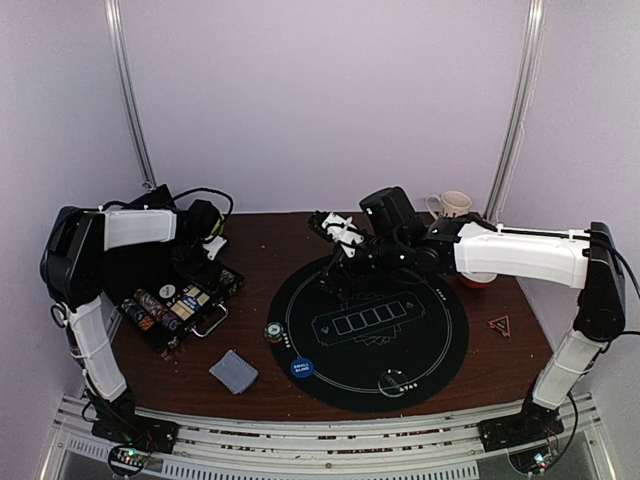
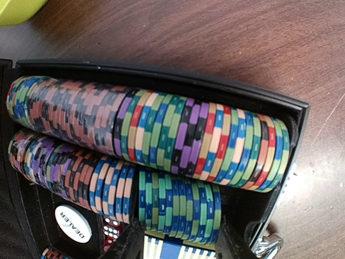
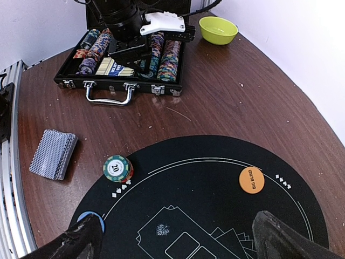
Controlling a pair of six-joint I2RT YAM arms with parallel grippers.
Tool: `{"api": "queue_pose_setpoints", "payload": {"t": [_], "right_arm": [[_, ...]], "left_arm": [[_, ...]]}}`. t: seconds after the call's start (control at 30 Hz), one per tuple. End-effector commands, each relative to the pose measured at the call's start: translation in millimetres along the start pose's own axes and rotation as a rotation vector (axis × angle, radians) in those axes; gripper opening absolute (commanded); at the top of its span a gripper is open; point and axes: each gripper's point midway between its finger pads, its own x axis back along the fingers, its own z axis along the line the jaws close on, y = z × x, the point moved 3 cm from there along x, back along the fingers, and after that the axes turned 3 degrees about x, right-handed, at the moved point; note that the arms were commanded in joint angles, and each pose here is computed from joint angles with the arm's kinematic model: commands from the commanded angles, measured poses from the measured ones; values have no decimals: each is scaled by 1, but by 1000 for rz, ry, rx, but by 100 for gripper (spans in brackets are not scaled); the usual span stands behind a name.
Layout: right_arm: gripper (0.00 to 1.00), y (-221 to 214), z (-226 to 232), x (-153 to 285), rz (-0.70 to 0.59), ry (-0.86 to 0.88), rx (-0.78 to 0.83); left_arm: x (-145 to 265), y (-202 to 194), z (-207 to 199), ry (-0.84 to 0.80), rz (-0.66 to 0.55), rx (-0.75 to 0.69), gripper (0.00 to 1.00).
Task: Distribute texas hold em gaming equipment
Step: Pick up the pile of poker chips from the chip case.
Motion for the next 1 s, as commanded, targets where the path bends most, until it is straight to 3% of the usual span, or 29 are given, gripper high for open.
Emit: {"api": "queue_pose_setpoints", "payload": {"t": [0.0,0.4,0.6,0.7,0.83,0.97], "right_arm": [[100,3,-4,0,8,-6,1],[100,-2,-4,-2,25,-9,-1],[100,-4,-3,-3,29,-5,-2],[100,-4,-3,-6,29,-1,-3],[100,-4,-4,-7,35,-2,-5],[100,-5,-3,-6,40,-2,-6]], "left_arm": [[-9,5,-14,-100,-27,-12,44],[-29,10,-1,-37,5,-21,62],[-17,12,12,44,-6,-10,63],[-19,15,6,2,-22,-17,61],[-29,13,0,-34,-5,-17,47],[-14,20,1,-42,-35,8,15]]}}
